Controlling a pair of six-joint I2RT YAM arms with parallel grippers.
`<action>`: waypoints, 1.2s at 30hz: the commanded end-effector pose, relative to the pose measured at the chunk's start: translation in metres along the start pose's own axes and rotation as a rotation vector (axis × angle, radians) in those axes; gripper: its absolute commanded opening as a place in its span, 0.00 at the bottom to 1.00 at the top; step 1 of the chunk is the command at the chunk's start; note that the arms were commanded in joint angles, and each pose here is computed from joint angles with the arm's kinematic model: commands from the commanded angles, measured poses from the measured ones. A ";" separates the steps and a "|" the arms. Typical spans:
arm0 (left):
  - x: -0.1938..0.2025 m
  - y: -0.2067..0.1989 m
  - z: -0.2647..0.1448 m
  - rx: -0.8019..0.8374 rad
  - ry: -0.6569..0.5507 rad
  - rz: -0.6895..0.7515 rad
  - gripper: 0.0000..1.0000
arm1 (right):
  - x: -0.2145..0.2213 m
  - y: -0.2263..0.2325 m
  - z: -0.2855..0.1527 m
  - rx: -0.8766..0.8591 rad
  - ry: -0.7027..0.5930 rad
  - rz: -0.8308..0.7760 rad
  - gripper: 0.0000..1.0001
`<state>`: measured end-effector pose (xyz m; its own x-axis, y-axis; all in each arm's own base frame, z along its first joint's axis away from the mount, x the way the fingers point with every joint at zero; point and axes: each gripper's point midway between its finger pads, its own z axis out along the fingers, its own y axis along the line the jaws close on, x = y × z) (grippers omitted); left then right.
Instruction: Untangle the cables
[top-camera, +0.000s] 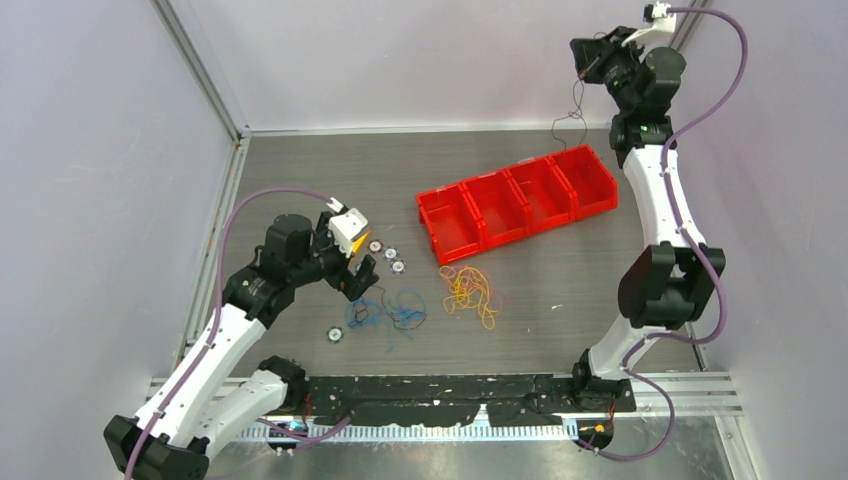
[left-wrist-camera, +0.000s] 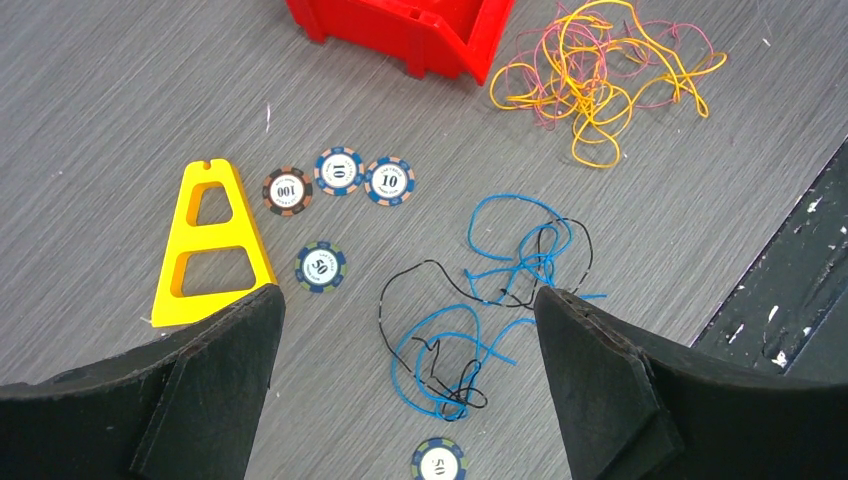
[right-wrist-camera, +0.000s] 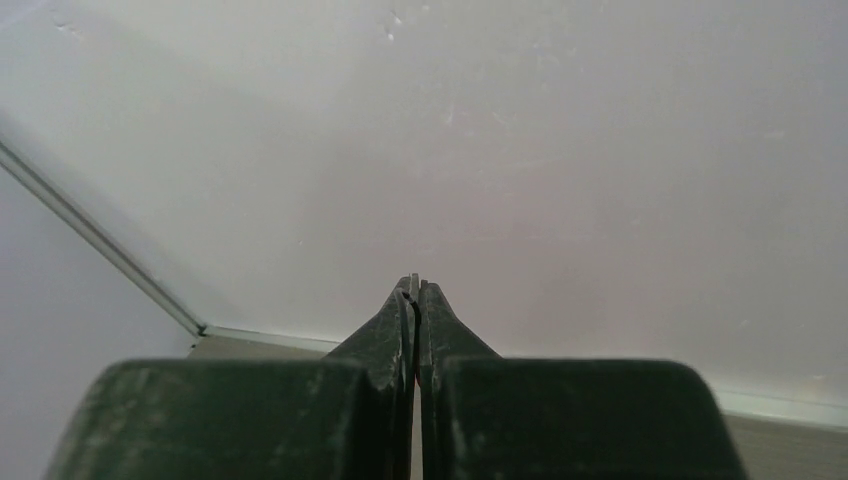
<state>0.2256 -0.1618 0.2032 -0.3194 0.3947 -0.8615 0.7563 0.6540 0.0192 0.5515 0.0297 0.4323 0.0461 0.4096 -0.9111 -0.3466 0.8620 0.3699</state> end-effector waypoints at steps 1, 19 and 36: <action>-0.013 0.004 -0.004 -0.023 -0.064 0.027 0.98 | -0.038 0.000 -0.016 0.112 -0.076 -0.183 0.05; -0.007 0.004 0.000 -0.024 -0.048 0.022 0.98 | -0.011 -0.081 -0.002 0.158 -0.056 -0.171 0.05; -0.006 0.011 0.006 -0.042 -0.023 0.014 0.98 | 0.024 -0.086 0.047 0.162 -0.092 0.157 0.05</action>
<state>0.2317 -0.1610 0.1938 -0.3333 0.4032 -0.8523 0.7461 0.6655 0.0231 0.6169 -0.0248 0.3295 -0.0300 0.5092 -0.8601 -0.1284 0.8514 0.5085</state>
